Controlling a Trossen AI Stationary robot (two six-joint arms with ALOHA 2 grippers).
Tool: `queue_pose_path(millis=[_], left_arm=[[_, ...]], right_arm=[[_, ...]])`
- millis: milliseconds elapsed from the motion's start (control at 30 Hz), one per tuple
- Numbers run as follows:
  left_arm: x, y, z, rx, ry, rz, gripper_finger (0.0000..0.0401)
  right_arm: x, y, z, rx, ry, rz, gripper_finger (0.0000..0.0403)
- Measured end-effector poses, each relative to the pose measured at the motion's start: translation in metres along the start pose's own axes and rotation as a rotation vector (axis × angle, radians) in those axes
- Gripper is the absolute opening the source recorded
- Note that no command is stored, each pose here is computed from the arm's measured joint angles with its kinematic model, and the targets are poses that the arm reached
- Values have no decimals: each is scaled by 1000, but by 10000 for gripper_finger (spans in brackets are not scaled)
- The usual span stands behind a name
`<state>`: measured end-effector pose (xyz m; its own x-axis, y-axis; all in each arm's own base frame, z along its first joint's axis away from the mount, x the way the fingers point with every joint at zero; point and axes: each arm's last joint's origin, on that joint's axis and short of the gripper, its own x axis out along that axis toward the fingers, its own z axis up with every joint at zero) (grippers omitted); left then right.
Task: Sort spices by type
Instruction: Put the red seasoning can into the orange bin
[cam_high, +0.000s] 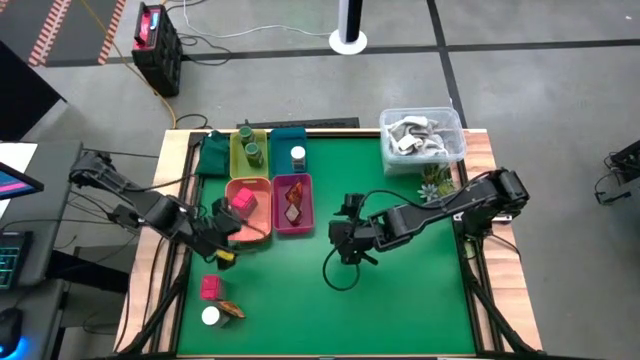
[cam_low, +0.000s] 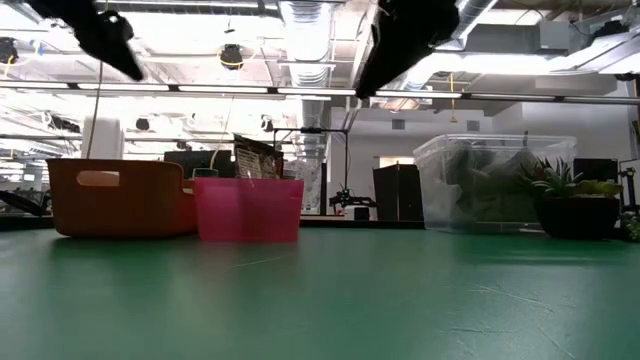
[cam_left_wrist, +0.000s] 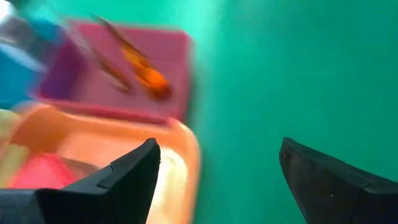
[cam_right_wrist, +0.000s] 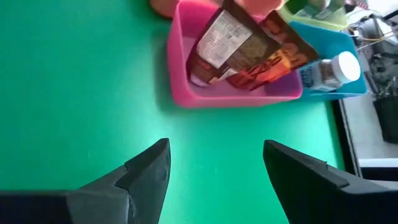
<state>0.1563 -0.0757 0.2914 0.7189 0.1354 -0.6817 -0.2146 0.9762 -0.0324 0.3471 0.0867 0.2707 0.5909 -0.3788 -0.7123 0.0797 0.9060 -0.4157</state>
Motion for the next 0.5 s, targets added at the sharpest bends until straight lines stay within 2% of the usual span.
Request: queue_pose_path(millis=[67, 200, 333, 500], left_arm=[[0, -7, 1, -9, 109, -91, 316], [-7, -16, 0, -156, 362, -222, 316], [-15, -16, -6, -328, 565, -181, 316], [-21, -12, -16, -595, 698, -31, 316]], right_arm=[[-1, -1, -3, -15, 24, 3, 292], [1, -6, -3, -11, 35, -5, 292], [7, -18, 0, 4, 20, -24, 292], [15, -32, -1, 18, 35, -49, 292]])
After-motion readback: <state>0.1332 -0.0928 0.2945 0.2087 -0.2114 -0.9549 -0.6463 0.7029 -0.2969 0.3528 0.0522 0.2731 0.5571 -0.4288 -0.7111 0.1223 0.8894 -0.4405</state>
